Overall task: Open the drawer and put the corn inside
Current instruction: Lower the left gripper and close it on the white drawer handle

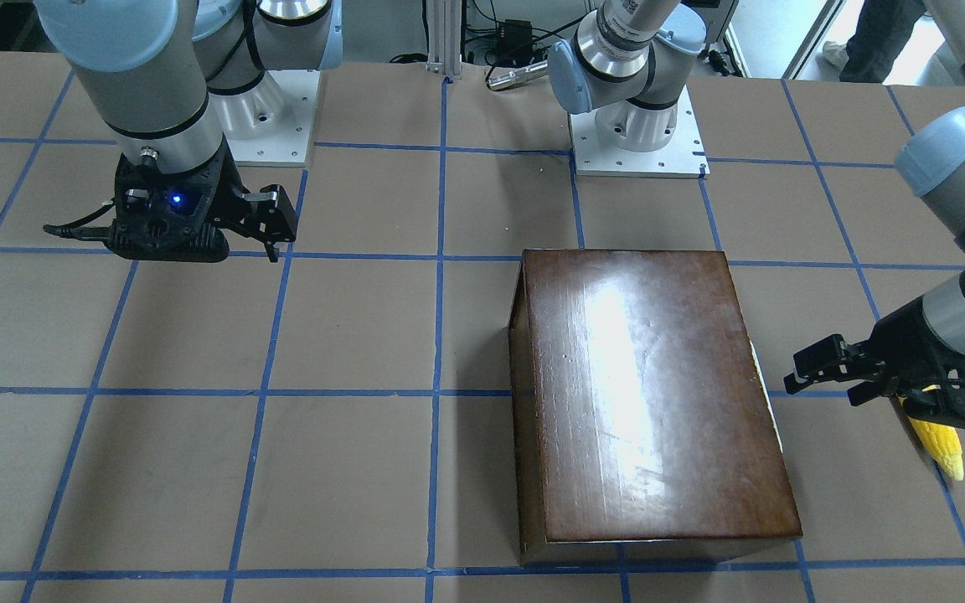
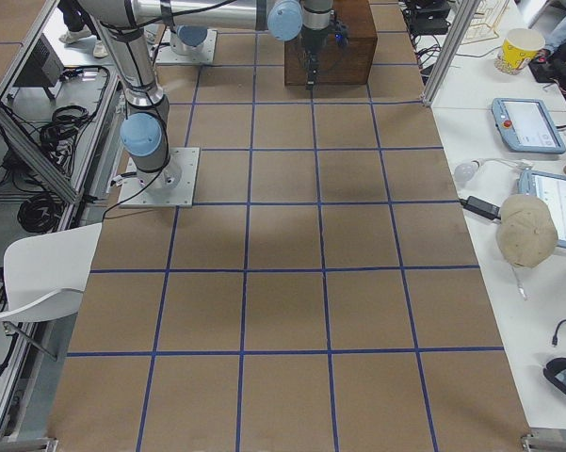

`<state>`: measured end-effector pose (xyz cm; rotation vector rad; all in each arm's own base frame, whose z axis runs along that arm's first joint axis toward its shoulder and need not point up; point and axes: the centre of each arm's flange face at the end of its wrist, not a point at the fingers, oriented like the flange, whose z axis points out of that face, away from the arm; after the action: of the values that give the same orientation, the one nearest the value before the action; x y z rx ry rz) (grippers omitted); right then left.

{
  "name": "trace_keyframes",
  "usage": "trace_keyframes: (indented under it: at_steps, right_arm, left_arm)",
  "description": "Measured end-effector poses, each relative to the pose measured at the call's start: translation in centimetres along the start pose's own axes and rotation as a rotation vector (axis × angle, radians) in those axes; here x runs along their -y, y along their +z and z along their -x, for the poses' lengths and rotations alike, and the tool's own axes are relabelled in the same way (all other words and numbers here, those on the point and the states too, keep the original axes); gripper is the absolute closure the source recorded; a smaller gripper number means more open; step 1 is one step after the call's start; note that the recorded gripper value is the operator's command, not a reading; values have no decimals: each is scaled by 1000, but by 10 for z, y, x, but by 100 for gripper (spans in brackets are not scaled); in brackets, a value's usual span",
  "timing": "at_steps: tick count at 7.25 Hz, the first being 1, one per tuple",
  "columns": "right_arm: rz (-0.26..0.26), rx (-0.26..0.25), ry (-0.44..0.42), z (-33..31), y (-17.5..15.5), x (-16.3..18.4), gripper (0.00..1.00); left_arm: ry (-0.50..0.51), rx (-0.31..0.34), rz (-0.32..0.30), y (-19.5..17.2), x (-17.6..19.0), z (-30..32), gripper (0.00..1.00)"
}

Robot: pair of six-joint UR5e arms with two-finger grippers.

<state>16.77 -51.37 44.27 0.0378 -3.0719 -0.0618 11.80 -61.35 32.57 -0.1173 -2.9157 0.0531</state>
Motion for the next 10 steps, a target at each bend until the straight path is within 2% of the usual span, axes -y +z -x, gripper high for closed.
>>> trace_keyframes:
  at_steps: [5,10]
  right_arm:
    - [0,0,0,0,0,0,0]
    - [1,0,0,0,0,0,0]
  left_arm:
    - [-7,-57,4,14,-3,-7,0]
    - [-17,-84,35,34,-6,-5,0]
